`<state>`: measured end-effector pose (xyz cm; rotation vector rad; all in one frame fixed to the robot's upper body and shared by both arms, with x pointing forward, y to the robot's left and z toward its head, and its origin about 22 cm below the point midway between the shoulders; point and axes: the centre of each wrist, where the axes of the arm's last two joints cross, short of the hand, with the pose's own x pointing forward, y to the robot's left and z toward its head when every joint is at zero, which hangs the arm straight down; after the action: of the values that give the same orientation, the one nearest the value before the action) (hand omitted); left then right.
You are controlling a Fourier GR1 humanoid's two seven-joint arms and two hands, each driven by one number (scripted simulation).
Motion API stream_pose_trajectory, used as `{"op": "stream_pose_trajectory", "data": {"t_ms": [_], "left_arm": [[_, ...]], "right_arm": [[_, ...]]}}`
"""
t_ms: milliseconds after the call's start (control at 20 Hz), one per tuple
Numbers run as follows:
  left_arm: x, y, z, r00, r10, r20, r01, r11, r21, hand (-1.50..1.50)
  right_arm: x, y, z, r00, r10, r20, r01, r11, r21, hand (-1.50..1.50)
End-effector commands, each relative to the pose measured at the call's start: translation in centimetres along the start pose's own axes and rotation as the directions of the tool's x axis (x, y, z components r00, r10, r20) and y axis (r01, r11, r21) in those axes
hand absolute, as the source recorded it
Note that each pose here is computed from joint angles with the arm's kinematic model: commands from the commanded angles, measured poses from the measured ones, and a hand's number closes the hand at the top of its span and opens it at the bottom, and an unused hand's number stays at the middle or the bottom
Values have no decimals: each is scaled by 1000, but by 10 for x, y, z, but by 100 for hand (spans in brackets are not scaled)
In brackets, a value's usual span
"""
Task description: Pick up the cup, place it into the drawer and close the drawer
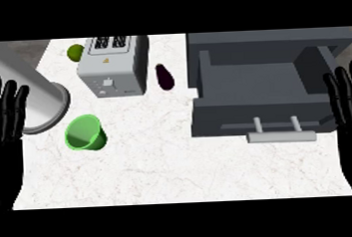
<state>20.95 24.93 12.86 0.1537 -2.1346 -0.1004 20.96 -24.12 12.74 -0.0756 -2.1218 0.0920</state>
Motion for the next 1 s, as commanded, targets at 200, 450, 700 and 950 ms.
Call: {"op": "stream_pose_trajectory", "data": {"t_ms": [200, 450, 700, 950], "left_arm": [[-16, 47, -9, 999, 36, -9, -37, 998, -42, -150], [-53, 56, 15, 932, 284, -224, -252, 954, 161, -150], [-76, 48, -3, 934, 239, -266, -203, 967, 155, -150], [-113, 52, 2, 921, 201, -333, -149, 973, 176, -150]], "right_arm": [[-5, -4, -13, 1000, -26, 10, 26, 999, 18, -150], [-12, 26, -4, 990, -33, -135, 55, 985, 164, -150], [-25, 6, -18, 985, -50, -164, 78, 982, 170, -150], [-31, -15, -46, 989, -47, -139, 71, 982, 172, -150]]}}
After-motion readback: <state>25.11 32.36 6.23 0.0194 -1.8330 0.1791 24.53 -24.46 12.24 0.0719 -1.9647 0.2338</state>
